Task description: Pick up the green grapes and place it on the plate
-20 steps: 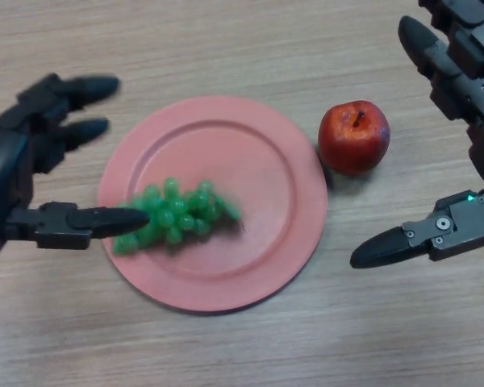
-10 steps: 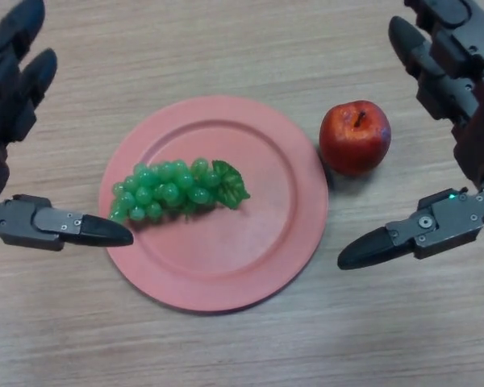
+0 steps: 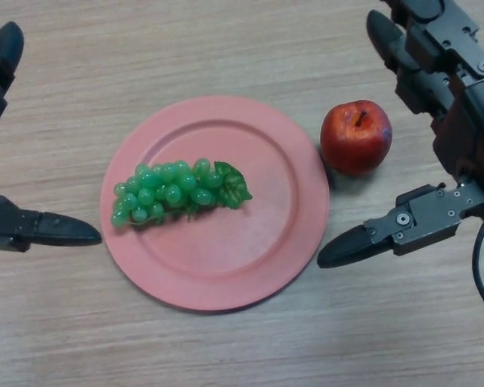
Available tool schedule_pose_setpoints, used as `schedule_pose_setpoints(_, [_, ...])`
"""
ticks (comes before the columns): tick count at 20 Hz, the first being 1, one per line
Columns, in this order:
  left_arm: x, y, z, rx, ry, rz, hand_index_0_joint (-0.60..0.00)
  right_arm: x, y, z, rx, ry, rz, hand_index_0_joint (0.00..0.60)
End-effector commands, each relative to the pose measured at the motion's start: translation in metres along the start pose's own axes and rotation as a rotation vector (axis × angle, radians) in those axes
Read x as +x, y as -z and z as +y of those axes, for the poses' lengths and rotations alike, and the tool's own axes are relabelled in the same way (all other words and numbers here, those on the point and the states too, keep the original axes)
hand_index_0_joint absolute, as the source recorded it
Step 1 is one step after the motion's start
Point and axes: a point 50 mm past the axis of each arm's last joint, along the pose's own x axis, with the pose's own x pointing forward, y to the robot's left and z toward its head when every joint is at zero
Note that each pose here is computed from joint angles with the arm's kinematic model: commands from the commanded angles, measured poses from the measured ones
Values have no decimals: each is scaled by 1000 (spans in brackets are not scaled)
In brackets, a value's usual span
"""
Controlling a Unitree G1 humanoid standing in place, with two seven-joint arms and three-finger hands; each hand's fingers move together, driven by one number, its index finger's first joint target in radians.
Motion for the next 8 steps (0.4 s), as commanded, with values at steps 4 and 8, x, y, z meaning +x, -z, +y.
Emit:
schedule_pose_setpoints(4, [-5, -40, 10, 99, -43, -213, 0, -2, -27, -3, -33, 26, -174, 0])
schedule_pose_setpoints(8, [-8, -34, 7, 117, -51, -212, 0, -3, -27, -2, -30, 28, -182, 0])
